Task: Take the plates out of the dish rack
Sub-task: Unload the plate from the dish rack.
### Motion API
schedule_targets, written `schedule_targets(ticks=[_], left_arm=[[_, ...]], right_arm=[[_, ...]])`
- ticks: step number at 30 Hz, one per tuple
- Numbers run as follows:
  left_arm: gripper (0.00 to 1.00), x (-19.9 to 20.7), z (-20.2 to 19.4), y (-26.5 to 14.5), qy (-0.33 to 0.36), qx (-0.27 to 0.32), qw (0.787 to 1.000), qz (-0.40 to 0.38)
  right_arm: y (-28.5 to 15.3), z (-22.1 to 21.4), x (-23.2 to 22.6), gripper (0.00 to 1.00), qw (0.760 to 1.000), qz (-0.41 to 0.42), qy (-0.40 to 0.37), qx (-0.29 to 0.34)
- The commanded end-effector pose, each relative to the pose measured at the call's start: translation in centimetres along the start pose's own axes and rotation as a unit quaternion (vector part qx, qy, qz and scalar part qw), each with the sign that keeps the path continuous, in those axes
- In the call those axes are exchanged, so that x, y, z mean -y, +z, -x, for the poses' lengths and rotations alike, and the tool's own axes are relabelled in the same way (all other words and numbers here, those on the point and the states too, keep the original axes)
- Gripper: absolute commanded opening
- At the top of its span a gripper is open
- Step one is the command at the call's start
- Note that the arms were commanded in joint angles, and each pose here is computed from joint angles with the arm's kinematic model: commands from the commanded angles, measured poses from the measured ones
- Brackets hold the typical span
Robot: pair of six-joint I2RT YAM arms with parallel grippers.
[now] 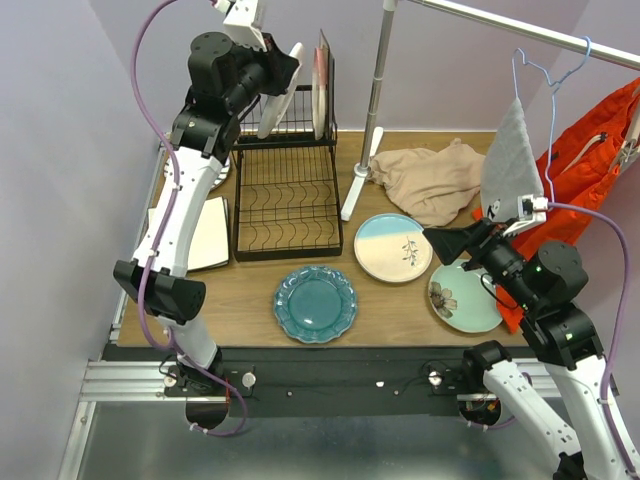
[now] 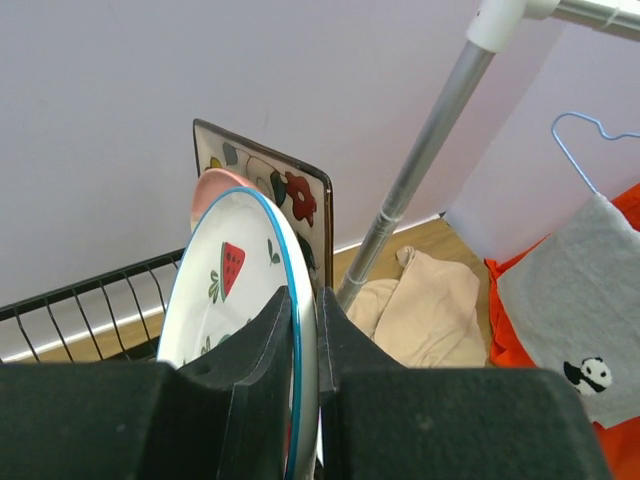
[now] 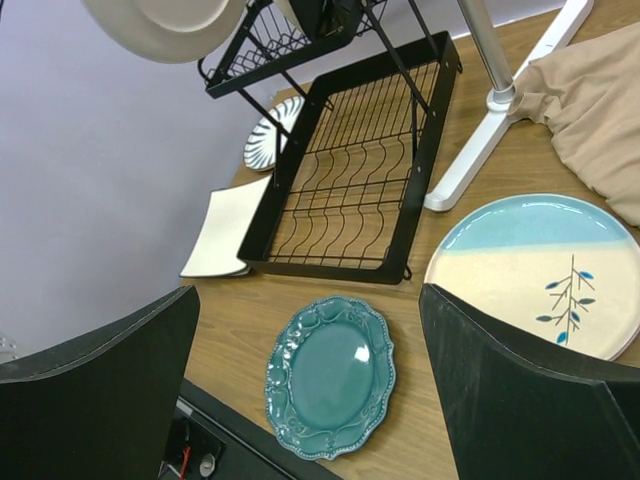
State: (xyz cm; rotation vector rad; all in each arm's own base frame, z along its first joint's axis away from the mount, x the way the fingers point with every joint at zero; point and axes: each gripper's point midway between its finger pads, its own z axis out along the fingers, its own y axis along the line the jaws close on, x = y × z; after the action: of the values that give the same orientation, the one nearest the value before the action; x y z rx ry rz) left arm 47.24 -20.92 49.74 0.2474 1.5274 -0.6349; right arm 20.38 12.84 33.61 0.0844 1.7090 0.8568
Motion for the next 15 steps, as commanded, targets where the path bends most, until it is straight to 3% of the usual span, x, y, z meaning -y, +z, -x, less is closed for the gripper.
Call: schedule_targets(ticks=[1, 11, 15], left_arm=[[0.00, 2.0, 6.6, -3.3, 0.045, 0.096, 0.994, -0.005], [0.00, 1.1, 7.4, -6.3, 0.088, 0.094, 0.990, 0.060], [0.00, -1.4, 8.2, -8.1, 0.114, 0.096, 0.978, 0.144]], right_arm=[[-0.8, 0.9, -0.9, 0.99, 1.000, 0.010, 0.001, 0.014], [-1.1, 1.0, -1.2, 0.99, 1.000, 0.015, 0.004, 0.012], [-1.5, 1.2, -1.5, 0.99, 1.000, 0.019, 0.003, 0.016]])
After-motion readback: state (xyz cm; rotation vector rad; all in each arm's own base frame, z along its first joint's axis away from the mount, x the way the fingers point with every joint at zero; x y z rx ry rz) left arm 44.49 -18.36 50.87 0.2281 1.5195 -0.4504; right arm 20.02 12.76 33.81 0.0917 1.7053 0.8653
